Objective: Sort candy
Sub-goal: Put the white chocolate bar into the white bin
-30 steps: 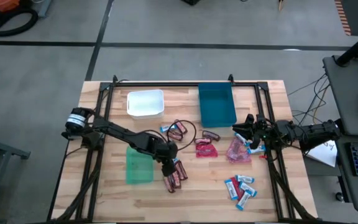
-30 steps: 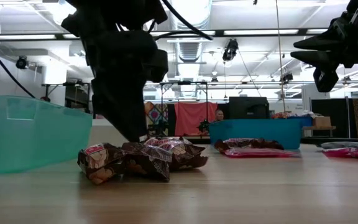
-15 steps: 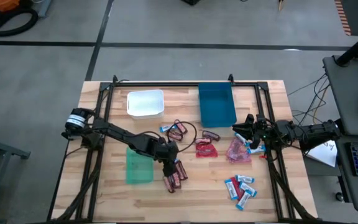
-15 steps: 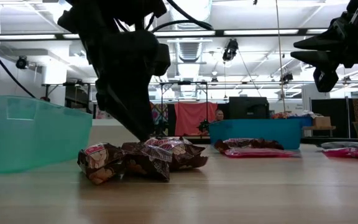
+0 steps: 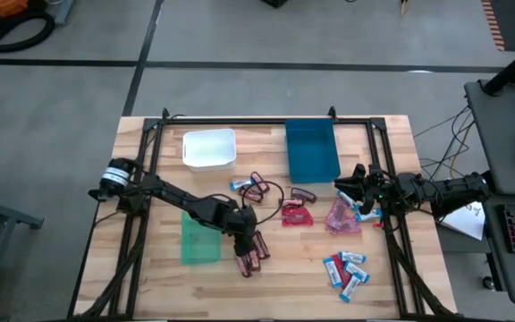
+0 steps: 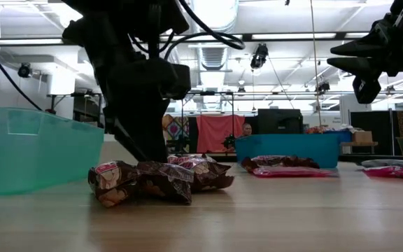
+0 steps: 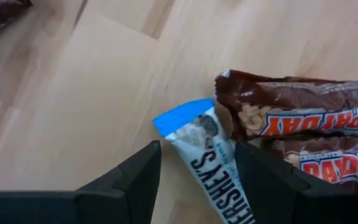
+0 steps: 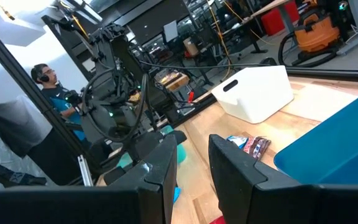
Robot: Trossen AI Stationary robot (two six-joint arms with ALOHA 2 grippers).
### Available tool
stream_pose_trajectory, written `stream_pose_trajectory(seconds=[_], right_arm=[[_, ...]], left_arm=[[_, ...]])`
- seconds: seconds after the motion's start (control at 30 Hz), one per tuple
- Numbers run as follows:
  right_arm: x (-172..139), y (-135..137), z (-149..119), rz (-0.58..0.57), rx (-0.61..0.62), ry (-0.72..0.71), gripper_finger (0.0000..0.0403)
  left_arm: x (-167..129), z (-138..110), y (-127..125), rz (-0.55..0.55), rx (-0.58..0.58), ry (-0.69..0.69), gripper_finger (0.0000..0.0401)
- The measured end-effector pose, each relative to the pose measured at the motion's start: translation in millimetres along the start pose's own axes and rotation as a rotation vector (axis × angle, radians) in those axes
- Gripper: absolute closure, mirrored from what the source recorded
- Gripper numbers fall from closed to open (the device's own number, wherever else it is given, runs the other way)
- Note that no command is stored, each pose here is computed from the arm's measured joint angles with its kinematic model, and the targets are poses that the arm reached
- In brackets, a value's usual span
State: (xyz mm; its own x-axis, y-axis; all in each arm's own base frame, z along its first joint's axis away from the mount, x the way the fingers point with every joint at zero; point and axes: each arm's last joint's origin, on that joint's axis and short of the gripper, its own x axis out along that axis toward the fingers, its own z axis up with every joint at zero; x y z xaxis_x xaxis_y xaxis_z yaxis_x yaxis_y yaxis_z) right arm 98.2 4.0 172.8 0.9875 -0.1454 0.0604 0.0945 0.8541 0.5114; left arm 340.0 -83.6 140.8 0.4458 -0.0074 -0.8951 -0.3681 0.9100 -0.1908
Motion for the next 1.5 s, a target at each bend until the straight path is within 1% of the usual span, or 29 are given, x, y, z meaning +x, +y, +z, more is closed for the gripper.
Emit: stream_pose_trajectory(seconds=[0.1,0.23,0.37,0.53,0.6,0.8,1.03,1.3,1.5], right_arm=[[0,0,0,0.0,0.0,0.0,0.0316],[0,0,0,0.0,0.0,0.0,0.0316],[0,0,0,0.0,0.0,0.0,0.0316],[0,0,0,0.0,0.0,0.0,0.0316],[0,0,0,0.0,0.0,0.0,0.0316],[0,0,0,0.0,0.0,0.0,0.0316],[0,0,0,0.0,0.0,0.0,0.0316],[0,0,0,0.0,0.0,-0.001,0.0316],[0,0,0,0.0,0.002,-0.001,0.0316]], left_arm=[[0,0,0,0.001,0.004,0.0,0.0219],[0,0,0,0.0,0.006,0.0,0.0252],[0,0,0,-0.01,0.014,0.006,0.03],[0,1,-1,-0.013,0.029,0.0,0.0374],[0,1,-1,-0.016,0.031,-0.004,0.0391],[-3,2,-1,-0.02,0.042,-0.009,0.0397],[-23,9,0,-0.045,0.071,-0.056,0.04],[-58,21,3,-0.08,0.126,-0.16,0.0401],[-99,26,10,-0.113,0.183,-0.249,0.0401]])
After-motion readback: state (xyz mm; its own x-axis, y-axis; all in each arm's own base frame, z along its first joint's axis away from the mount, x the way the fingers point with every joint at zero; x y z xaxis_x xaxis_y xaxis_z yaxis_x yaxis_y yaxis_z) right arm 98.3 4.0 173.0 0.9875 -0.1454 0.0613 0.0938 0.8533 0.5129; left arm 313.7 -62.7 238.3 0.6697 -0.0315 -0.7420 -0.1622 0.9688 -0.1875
